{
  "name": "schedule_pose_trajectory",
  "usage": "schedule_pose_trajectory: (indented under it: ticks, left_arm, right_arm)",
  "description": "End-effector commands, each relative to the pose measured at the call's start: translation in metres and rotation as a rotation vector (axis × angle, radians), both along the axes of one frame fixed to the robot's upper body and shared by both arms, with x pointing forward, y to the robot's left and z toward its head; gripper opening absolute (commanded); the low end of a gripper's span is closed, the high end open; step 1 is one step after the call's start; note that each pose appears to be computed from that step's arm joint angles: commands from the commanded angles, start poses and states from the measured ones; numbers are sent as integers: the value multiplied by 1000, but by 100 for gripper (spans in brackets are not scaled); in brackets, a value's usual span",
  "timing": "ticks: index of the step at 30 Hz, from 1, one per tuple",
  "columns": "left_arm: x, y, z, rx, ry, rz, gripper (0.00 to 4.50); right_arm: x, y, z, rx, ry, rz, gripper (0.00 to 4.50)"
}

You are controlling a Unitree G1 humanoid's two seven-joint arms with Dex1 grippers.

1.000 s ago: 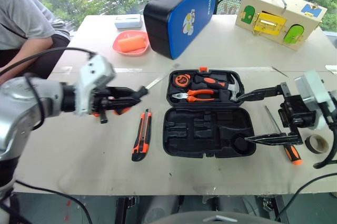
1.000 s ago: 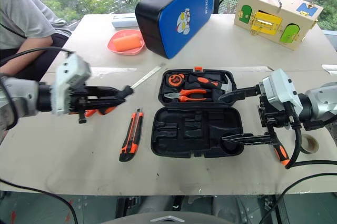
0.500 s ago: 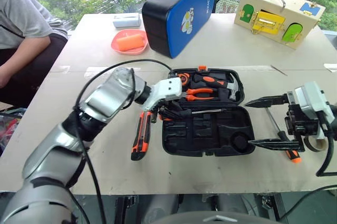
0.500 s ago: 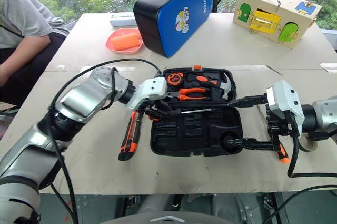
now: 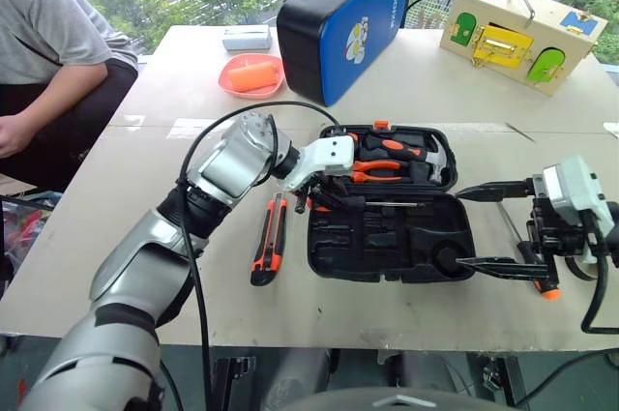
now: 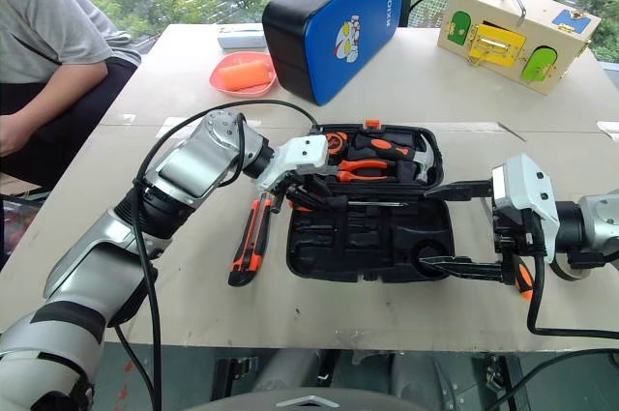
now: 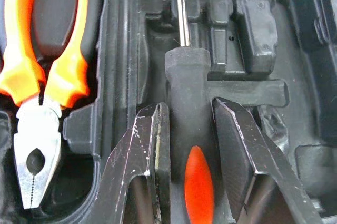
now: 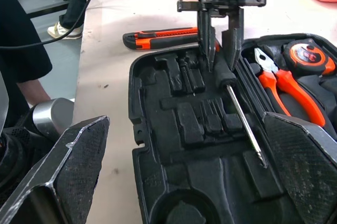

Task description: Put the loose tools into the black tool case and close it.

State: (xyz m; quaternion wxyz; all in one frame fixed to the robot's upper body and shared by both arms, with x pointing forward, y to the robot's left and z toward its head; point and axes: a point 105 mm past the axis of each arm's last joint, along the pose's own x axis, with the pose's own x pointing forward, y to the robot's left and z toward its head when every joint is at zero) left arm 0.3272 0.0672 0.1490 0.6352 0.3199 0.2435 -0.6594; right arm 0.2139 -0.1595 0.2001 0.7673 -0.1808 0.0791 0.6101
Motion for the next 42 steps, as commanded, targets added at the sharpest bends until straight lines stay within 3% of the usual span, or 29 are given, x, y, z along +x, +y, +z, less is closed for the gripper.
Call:
schedule_pose_trajectory:
  ticks: [1,6,13,20,22,27,31,32,34,39,40,42]
  left_arm:
    - [-1,-6,11,-5,-43,-42,95]
    - [0,-13,14,-35,-11,-8,95]
    - [5,0,-1,80,-73,-31,95]
    - [10,-1,-1,69,-85,-16,95]
    - [11,-3,2,49,-79,-2,199]
    - [1,-3,25,-39,-36,21,409]
    - [-3,-1,37,-93,-39,39,409]
    - [-2,0,37,-106,-41,52,344]
    - [1,3,32,-103,-50,65,272]
    - [8,0,13,-84,-62,73,30]
    - [9,-2,9,-77,-65,68,6]
    - [10,-5,0,-57,-66,62,6]
  right_arm:
    - [-2,1,10,16,-60,-1,450]
    - [-1,2,9,27,-63,-9,450]
    - [1,2,11,38,-68,-19,450]
    - [2,3,12,42,-71,-22,450]
    - [3,3,12,43,-71,-22,450]
    - [2,4,11,45,-66,-17,450]
    - [3,3,11,45,-65,-17,450]
    - [3,4,11,45,-65,-17,450]
    - [4,4,11,45,-65,-14,450]
    - [7,5,11,42,-68,-11,450]
    - [7,5,10,40,-69,-13,450]
    - [8,4,10,38,-71,-18,450]
